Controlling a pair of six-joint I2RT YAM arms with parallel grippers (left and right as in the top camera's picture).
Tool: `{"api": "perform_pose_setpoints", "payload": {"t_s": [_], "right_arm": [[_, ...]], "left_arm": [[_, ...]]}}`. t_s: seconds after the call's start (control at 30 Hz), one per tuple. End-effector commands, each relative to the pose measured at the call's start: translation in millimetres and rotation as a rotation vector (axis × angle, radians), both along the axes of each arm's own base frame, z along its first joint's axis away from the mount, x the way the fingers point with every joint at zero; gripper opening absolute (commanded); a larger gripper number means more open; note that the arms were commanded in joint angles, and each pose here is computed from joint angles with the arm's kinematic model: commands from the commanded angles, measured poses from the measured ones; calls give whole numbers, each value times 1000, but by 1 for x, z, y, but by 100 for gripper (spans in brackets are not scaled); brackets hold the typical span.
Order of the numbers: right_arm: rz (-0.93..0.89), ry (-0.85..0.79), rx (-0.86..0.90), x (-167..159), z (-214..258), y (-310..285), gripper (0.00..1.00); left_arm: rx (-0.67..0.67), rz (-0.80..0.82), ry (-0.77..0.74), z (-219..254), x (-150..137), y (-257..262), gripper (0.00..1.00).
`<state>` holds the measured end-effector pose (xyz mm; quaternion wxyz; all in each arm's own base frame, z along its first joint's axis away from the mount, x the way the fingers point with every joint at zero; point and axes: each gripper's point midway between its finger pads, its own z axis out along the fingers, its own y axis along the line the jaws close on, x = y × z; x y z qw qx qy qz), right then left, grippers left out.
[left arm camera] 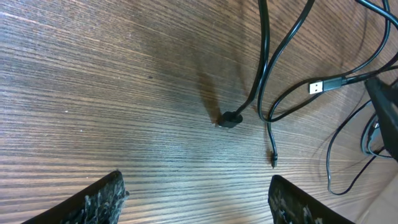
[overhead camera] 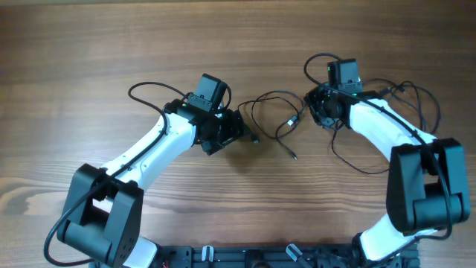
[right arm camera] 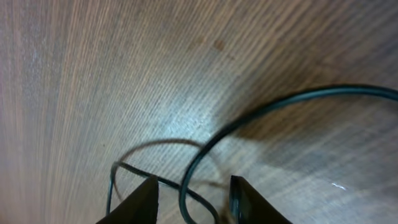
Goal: Untangle cables
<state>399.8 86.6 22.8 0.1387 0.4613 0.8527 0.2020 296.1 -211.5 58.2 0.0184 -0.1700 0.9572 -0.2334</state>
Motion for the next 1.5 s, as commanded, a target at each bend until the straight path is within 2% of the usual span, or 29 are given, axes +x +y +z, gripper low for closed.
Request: {"api": "perform_pose_setpoints", "payload": {"t_s": [0.0,0.07,0.2,0.23,0.33,0.4,0.53,0.6,0.67,0.87,1.1,1.13,1.2,1.23,1.27,1.37,1.47], "right_arm": [[-23,-1,-2,4,-12,2,34],[-14,-31,-3,10,-9,3,32],[1,-24,-11,8,-10,3,4],[13,-29,-16,8,-10,3,4],[226,-170,-96,27,7,1,4],[276,-260,-94,43,35,-11,4],[219,-532,37,79,150,-50,4],[192,-660,125,84,199,-64,4],[163,-771,96,82,235,-88,4],[-69,-544,-109,54,188,-175,4],[-256,-454,-190,8,173,-277,5],[-279,-434,-188,1,169,-285,7],[-236,-426,-197,-9,166,-291,68],[-155,-451,-200,-6,168,-283,92],[-103,-467,-195,-5,169,-276,99],[8,-465,-118,-8,164,-248,100],[164,-444,-147,-6,156,-218,100]], "left_arm": [[7,-2,-18,4,1,1,76],[9,-2,-14,4,0,2,76],[15,-2,-3,3,-2,3,76],[15,-2,-1,3,-3,3,76],[20,-2,7,2,-5,4,75],[31,-2,29,0,-10,7,75],[32,-2,33,0,-10,7,75],[33,-2,33,0,-11,7,74],[32,-2,32,0,-10,7,74],[38,-3,42,-1,-13,8,74],[41,-1,40,-1,-12,9,74],[41,-1,40,-1,-12,9,74],[41,-1,39,-1,-12,9,74],[44,0,37,-1,-12,9,75],[48,1,35,-1,-11,10,75],[53,3,33,-2,-11,11,75],[58,5,31,-2,-10,12,75]]}}
